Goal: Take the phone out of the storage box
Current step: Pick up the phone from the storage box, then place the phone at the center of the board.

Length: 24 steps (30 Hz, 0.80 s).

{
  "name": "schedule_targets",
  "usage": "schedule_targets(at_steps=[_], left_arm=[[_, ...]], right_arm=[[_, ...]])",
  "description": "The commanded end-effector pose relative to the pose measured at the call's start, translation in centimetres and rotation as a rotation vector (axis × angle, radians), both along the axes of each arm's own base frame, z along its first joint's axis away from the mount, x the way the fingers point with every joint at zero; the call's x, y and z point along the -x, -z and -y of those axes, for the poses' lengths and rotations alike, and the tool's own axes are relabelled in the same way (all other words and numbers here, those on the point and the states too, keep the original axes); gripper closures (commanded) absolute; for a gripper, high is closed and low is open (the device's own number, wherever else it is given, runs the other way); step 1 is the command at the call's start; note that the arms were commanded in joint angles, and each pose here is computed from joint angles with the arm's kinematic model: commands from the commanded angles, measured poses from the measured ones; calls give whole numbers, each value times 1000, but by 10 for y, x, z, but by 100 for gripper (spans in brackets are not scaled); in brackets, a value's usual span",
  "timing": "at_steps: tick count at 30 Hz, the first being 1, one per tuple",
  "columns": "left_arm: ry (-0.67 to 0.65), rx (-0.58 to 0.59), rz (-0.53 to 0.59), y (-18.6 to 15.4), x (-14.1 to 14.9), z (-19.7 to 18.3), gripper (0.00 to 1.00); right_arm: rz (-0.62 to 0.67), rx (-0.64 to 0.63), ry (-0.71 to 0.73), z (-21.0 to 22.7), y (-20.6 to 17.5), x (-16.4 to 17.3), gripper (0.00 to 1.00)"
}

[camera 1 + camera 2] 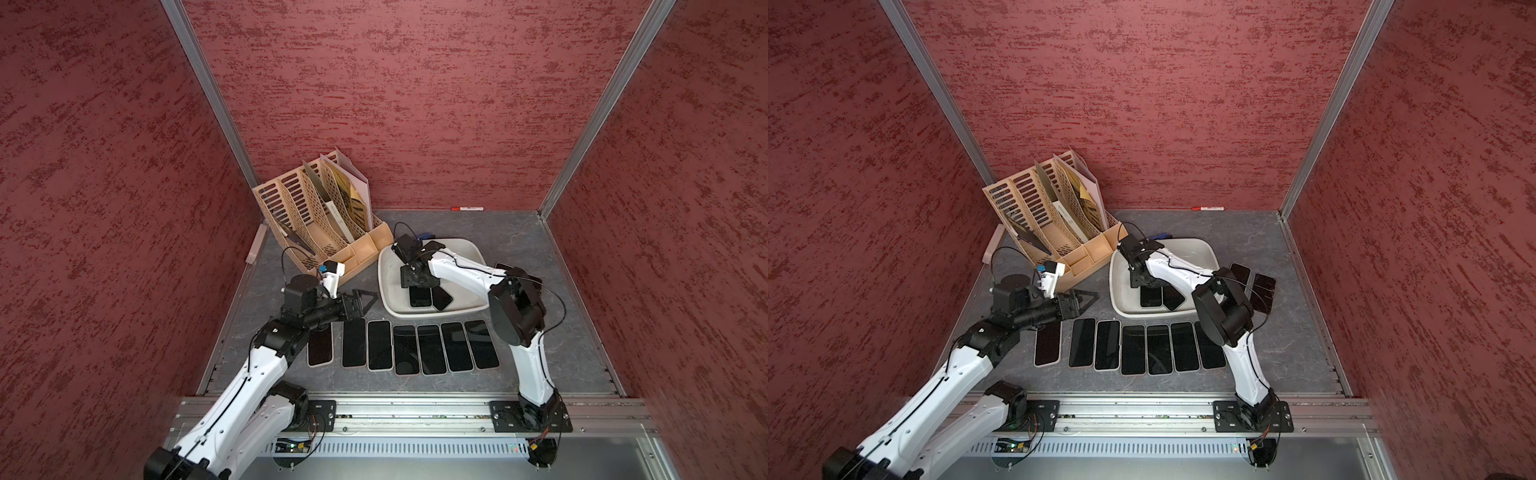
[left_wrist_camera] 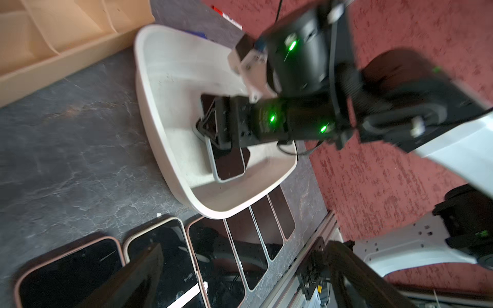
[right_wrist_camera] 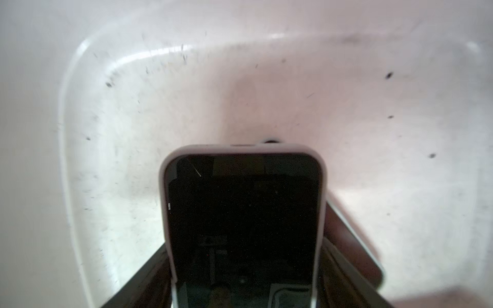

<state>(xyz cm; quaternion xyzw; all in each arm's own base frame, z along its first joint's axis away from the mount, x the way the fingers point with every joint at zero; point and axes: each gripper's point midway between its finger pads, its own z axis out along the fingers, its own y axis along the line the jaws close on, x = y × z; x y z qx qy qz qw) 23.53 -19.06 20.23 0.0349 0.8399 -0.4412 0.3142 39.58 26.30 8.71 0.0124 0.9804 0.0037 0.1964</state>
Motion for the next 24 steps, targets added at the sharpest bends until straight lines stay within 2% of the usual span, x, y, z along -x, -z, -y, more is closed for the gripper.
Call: schedule_targets(at_steps=[1,5,9,14,17,24], left_arm=[[96,7,133,-29,-2,34,0],[208,-8,152,-29,3,76,0],[317,-8,187,-32,12,111,0],[410,19,243,-37,24,140,0],[435,51,260,-41,26,149,0],[429,53,285,-40,28,150,0]], right_arm=[[117,-98,50,26,-74,-13,39],[158,-112,111,72,-108,-11,39],[158,-64,198,147,-121,5,39],[90,10,320,239,-110,43,40],[48,27,381,277,-97,68,40],[-61,38,433,317,-63,89,40]])
